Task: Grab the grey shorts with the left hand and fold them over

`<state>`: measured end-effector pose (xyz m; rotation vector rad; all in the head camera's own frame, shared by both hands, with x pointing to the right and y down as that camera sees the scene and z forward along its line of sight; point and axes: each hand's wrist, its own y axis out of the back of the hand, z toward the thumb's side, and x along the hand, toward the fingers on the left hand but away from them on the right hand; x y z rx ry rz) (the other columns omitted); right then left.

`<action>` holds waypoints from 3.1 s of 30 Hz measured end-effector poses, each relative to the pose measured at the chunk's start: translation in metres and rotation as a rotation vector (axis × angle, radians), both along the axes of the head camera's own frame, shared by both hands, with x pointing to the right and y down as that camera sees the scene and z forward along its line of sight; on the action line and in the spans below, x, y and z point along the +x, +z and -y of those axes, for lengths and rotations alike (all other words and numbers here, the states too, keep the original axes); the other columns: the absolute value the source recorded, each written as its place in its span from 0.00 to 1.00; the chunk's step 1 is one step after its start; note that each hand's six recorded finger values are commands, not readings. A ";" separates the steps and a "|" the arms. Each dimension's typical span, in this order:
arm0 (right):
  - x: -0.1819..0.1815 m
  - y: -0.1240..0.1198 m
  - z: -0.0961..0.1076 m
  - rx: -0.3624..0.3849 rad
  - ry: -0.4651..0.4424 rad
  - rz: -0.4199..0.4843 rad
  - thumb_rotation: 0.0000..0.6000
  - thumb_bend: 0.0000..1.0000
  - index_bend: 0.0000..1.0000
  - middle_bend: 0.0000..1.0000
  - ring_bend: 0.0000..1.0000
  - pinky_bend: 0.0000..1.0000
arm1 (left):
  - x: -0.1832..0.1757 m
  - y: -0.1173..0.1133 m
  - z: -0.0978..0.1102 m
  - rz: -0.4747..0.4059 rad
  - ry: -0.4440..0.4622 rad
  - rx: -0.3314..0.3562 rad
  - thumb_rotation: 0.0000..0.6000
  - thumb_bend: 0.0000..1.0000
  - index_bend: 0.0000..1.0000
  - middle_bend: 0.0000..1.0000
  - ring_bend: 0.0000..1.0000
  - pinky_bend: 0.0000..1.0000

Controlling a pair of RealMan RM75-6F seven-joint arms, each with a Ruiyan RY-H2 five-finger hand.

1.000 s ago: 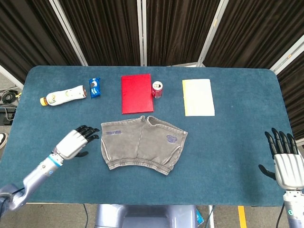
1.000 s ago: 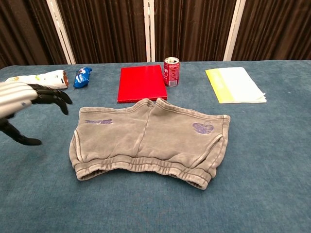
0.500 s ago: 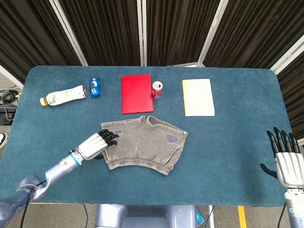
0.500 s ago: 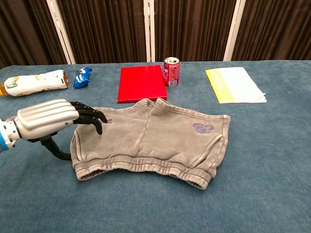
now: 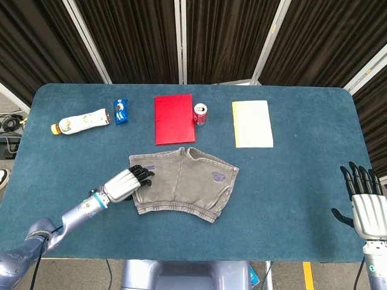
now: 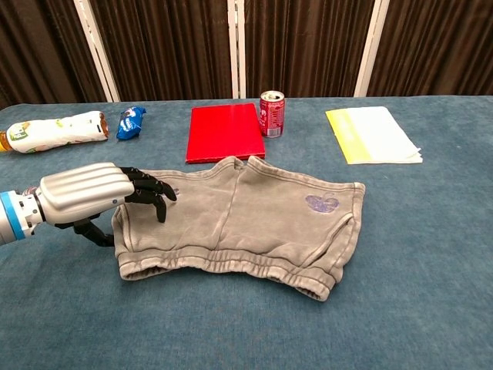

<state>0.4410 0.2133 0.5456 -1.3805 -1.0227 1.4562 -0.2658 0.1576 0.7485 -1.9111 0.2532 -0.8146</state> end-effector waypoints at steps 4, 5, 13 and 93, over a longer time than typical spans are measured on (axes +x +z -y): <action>-0.001 0.000 0.000 -0.001 -0.002 0.003 1.00 0.00 0.06 0.00 0.00 0.00 | 0.000 -0.001 0.001 0.000 0.008 0.009 1.00 0.47 0.38 0.16 0.17 0.21; -0.001 0.000 0.000 -0.001 -0.002 0.004 1.00 0.00 0.06 0.00 0.00 0.00 | 0.000 -0.001 0.001 0.001 0.010 0.011 1.00 0.47 0.39 0.16 0.17 0.22; -0.002 -0.003 -0.001 0.005 -0.002 0.013 1.00 0.00 0.06 0.00 0.00 0.00 | 0.003 -0.003 0.003 0.005 0.023 0.049 1.00 0.48 0.69 0.43 0.40 0.41; 0.006 -0.021 0.000 0.026 0.042 0.065 1.00 0.00 0.06 0.00 0.00 0.00 | 0.067 -0.042 -0.018 0.023 0.730 0.480 1.00 0.24 0.32 0.13 0.13 0.22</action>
